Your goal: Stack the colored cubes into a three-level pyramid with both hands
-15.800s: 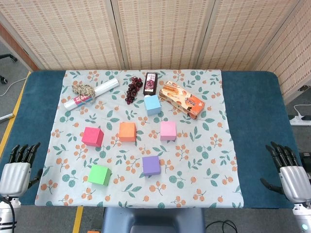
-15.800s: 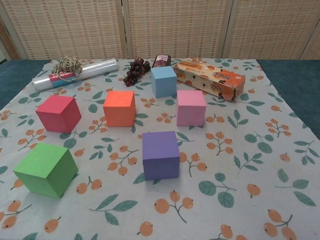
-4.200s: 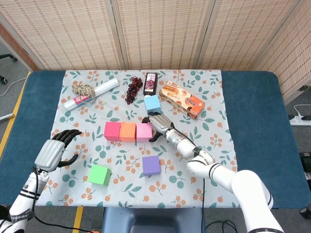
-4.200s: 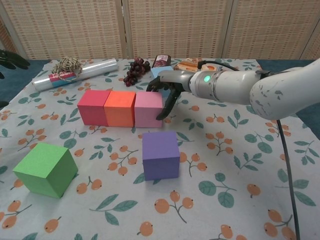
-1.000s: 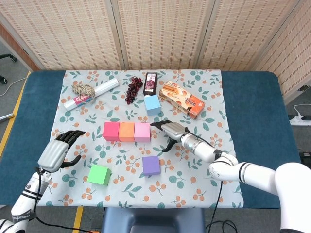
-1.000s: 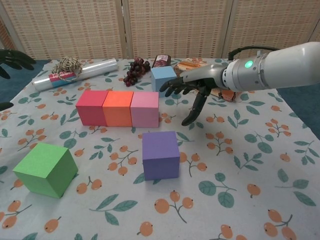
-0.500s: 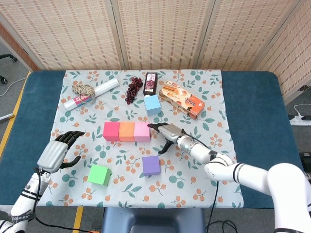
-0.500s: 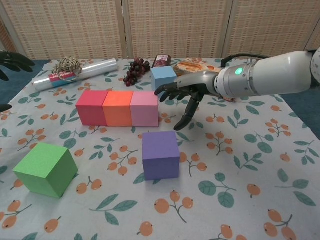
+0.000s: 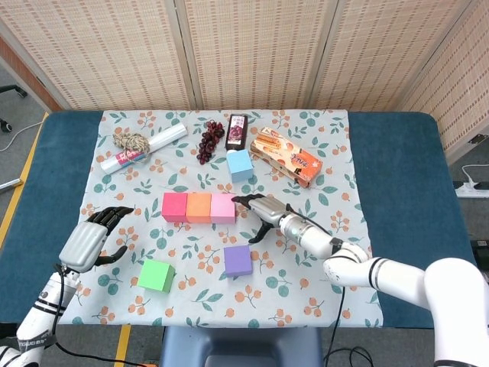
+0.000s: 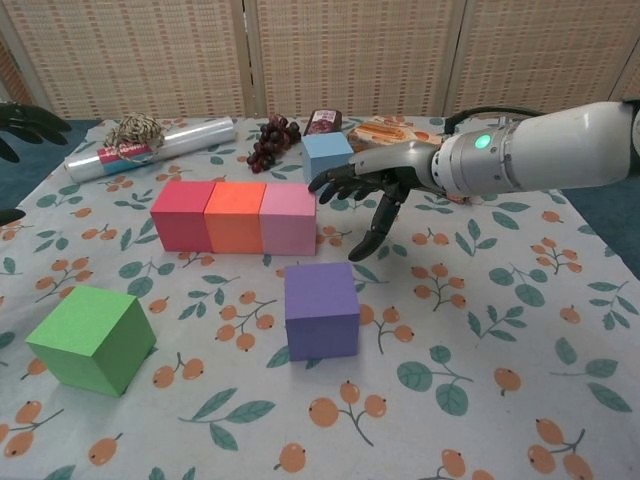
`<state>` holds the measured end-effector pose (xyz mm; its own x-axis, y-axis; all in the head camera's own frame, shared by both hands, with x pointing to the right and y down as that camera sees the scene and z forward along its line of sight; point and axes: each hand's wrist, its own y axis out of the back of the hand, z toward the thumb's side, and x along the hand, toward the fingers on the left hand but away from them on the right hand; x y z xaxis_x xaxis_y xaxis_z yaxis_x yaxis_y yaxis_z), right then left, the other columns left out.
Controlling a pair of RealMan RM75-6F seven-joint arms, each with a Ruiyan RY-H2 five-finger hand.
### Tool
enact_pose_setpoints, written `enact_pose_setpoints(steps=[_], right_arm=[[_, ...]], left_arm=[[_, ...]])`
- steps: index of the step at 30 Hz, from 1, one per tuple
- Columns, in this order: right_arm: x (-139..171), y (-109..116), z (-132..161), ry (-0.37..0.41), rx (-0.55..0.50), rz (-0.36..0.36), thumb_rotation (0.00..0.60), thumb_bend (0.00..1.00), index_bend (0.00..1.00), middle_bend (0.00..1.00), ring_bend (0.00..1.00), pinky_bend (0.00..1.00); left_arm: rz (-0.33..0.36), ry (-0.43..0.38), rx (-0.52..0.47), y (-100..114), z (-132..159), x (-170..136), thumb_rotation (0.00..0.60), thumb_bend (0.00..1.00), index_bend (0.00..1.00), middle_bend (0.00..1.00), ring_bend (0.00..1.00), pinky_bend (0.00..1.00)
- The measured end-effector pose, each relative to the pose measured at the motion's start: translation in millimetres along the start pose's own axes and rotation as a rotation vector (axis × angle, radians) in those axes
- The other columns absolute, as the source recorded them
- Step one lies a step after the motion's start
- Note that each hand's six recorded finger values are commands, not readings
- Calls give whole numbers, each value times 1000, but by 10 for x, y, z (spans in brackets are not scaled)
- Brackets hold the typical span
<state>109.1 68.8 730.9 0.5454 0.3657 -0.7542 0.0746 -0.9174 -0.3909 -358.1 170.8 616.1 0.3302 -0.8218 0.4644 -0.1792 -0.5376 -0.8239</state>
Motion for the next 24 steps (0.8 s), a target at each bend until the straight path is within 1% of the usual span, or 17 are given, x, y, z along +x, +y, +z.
enact_pose_setpoints(steps=[11, 17, 24], right_arm=[[77, -27, -132, -29, -6, 9, 600, 62, 0, 67, 0, 0], [17, -99, -113, -32, 2, 30, 600, 63, 0, 67, 0, 0], [-39, -125, -60, -24, 3, 35, 600, 63, 0, 67, 0, 0]], left_arm=[[-8, -3, 0, -23, 5, -2, 600, 310, 138, 169, 154, 273], [-8, -5, -5, -25, 11, 7, 600, 310, 135, 170, 152, 272], [-9, 1, -6, -30, -9, -1, 600, 310, 134, 169, 150, 272]])
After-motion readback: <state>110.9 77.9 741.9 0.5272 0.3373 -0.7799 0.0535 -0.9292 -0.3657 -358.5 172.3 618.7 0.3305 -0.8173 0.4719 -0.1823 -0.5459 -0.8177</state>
